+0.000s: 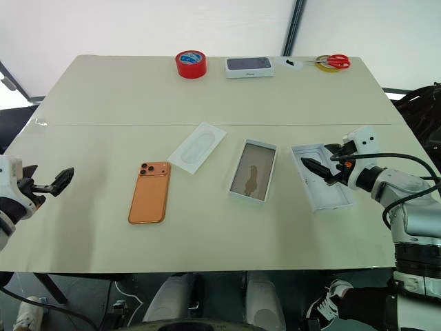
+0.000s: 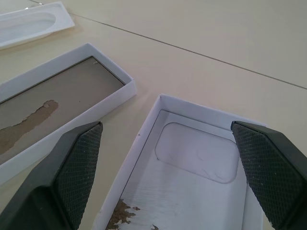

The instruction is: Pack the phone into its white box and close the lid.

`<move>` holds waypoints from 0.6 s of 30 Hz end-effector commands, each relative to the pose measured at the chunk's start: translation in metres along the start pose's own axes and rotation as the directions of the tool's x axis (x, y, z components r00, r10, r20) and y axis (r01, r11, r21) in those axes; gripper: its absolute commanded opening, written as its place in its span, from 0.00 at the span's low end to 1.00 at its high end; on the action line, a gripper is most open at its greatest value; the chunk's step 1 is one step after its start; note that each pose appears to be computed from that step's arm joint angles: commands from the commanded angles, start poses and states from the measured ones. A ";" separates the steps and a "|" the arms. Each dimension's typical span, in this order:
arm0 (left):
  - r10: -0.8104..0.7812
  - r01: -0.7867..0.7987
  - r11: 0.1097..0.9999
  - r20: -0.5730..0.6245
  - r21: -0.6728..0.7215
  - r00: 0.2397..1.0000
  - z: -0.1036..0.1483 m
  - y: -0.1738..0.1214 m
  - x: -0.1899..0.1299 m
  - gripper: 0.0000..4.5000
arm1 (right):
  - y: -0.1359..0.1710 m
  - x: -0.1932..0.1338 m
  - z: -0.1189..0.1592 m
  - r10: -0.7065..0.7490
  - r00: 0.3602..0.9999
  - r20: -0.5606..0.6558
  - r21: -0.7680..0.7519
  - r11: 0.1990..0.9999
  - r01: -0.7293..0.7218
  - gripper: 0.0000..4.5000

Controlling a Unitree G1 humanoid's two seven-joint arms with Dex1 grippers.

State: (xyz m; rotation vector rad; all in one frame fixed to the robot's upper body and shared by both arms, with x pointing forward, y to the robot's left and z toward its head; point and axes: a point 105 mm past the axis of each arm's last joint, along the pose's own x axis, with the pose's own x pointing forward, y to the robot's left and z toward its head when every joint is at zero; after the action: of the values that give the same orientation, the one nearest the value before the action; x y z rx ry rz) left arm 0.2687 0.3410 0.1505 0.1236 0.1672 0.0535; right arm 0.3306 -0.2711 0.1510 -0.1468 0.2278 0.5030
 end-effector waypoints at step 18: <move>-0.117 0.118 0.993 0.086 -0.005 0.989 0.027 -0.047 0.019 1.00 | 0.068 0.030 0.052 0.256 0.954 0.155 -0.108 0.964 -0.241 0.99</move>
State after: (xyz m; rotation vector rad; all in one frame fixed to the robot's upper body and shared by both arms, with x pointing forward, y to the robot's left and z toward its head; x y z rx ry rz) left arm 0.2904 0.3039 0.1576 0.0902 0.1237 -0.0424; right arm 0.3346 -0.1981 0.1687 -0.1375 0.1294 0.7405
